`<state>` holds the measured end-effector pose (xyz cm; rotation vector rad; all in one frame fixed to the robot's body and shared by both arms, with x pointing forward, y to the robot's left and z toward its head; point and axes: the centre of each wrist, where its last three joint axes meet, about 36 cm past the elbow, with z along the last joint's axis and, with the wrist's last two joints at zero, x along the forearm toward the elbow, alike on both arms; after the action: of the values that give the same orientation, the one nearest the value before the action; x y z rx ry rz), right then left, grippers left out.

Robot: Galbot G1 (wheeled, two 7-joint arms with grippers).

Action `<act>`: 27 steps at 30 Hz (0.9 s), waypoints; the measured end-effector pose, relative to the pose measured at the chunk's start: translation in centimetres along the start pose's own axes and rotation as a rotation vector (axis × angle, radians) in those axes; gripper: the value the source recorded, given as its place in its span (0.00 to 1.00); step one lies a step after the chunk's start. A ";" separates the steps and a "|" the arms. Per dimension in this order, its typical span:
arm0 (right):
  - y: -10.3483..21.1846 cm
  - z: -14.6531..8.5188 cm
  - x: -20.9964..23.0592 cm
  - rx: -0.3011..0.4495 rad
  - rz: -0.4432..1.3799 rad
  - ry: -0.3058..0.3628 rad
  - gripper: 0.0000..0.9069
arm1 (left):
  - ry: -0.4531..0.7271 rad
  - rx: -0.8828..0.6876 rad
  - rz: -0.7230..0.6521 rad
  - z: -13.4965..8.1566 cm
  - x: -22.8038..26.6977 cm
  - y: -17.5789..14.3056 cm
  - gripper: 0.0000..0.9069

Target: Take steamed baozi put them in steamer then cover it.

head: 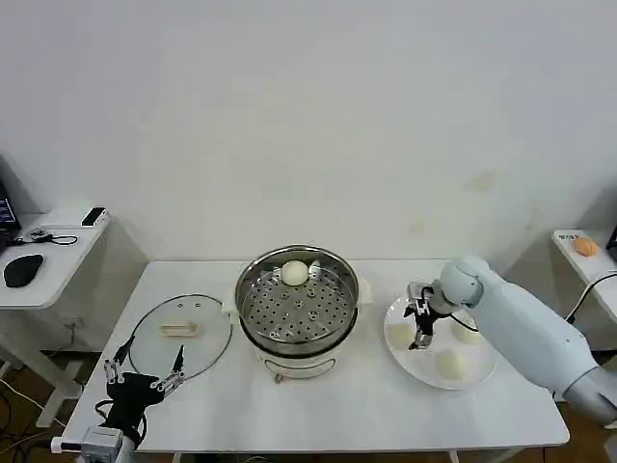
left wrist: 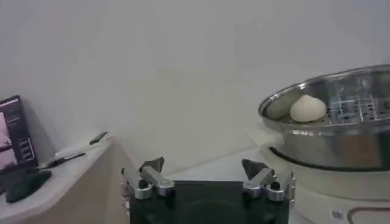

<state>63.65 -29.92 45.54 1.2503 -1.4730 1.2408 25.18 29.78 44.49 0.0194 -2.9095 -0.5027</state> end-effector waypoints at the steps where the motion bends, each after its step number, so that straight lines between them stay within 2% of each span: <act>1: -0.1 0.0 -0.1 0.000 -0.001 0.000 1.00 | 0.001 0.000 -0.001 0.1 0.0 0.0 1.00; 13: -0.6 -0.3 -0.7 -0.008 -0.017 -0.002 1.00 | 0.006 0.001 -0.005 0.4 -0.6 0.1 1.00; 19: -0.7 -0.3 -0.8 -0.011 -0.020 -0.004 0.84 | 0.009 0.001 -0.005 0.6 -0.7 0.1 1.00; 27: -0.8 -0.1 -0.8 -0.017 -0.018 -0.010 0.76 | 0.011 0.001 -0.006 0.7 -0.8 0.1 1.00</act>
<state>64.59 -29.68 44.97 1.2571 -1.4732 1.2097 25.83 30.15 43.74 0.0315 -2.8997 -0.5002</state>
